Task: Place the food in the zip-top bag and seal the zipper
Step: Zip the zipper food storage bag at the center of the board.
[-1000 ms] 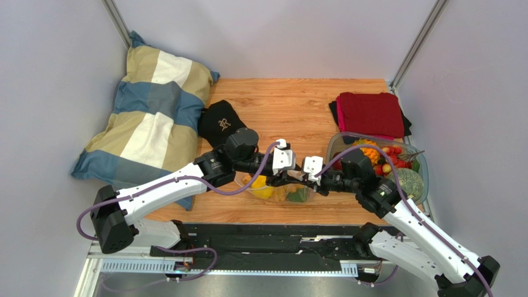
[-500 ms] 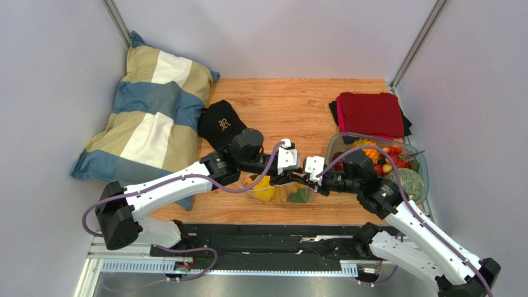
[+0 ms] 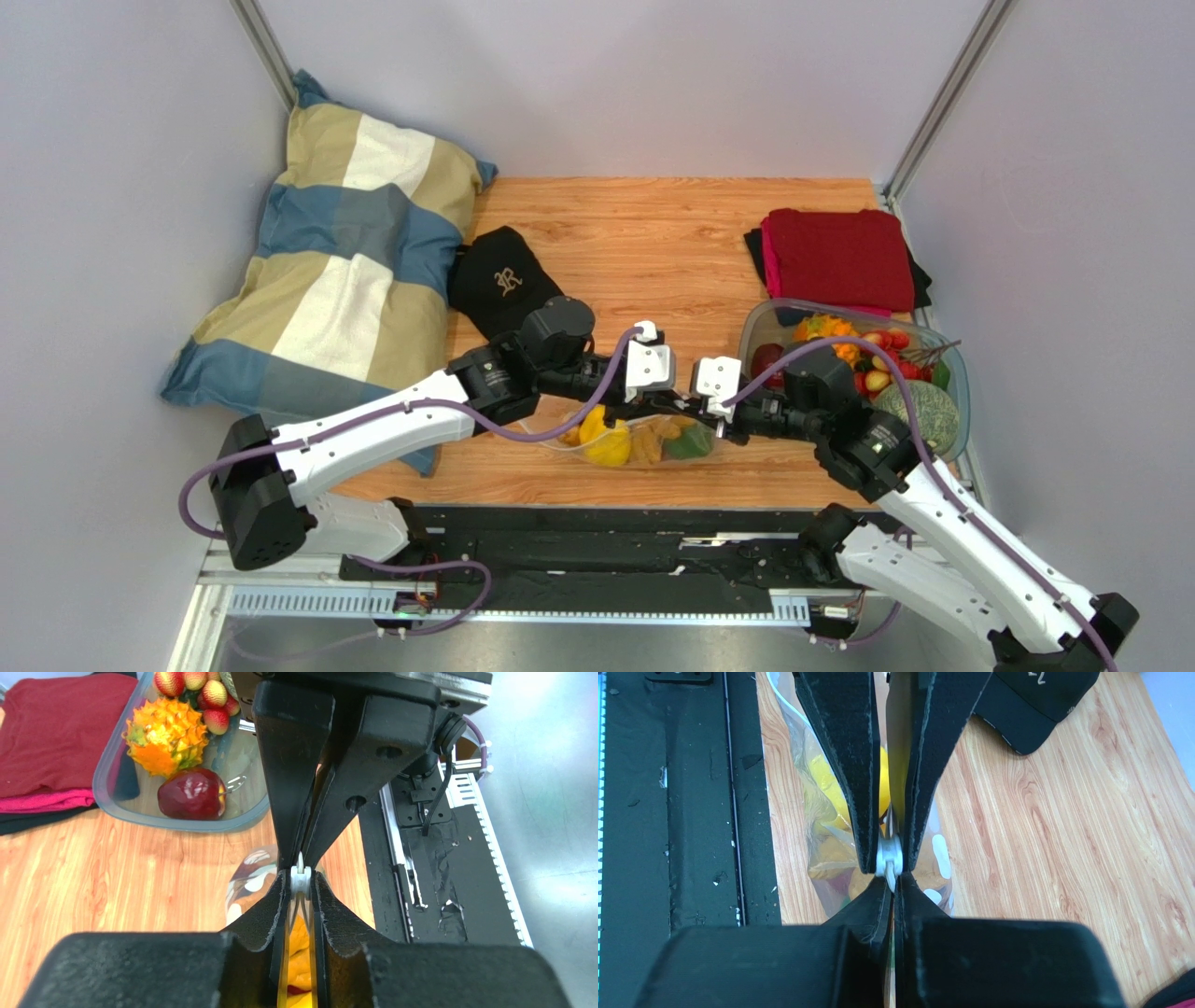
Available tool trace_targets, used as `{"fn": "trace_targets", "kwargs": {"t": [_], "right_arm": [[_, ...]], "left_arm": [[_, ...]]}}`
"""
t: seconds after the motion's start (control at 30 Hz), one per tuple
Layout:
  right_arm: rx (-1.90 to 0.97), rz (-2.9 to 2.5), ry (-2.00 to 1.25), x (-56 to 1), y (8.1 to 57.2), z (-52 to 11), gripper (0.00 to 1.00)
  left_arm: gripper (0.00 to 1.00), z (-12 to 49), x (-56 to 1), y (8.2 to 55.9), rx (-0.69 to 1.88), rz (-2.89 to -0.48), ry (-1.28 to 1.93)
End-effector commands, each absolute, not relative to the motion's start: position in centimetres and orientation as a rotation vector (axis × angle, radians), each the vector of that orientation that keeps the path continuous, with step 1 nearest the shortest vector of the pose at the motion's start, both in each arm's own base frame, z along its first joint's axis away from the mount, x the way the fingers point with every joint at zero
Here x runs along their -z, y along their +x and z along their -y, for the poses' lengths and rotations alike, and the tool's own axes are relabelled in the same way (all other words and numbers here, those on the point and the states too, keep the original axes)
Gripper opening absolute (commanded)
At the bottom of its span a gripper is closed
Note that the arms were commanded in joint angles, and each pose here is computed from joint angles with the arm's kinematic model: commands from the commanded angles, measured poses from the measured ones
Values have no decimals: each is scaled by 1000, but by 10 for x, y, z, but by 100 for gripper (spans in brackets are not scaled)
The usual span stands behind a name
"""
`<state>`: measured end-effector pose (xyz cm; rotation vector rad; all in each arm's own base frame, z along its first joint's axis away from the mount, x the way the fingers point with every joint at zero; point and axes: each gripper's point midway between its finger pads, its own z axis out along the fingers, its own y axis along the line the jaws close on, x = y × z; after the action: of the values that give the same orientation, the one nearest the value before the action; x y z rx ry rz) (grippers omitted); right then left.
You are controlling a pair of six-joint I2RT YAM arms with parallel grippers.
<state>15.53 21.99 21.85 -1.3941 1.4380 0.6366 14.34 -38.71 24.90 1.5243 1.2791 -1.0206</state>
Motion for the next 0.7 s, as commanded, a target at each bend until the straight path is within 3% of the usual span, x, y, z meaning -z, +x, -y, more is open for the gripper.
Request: {"fn": "trace_targets", "kwargs": {"t": [0.0,0.57,0.6,0.67], "right_arm": [[-630,-1355,-1348,-239,157,-223,0],[-633,-1390,-1339,-235,153,-212,0],[-639,-1387,-1340,-238,152,-212,2],[-670,-1424,-1365,-233,149,-214,24]], "left_arm": [[9,374,-254,138,992,-1282,1527],[7,338,-233,145,892,-1400,1509],[6,339,-234,146,891,-1396,1506],[4,343,-242,148,899,-1383,1492]]}}
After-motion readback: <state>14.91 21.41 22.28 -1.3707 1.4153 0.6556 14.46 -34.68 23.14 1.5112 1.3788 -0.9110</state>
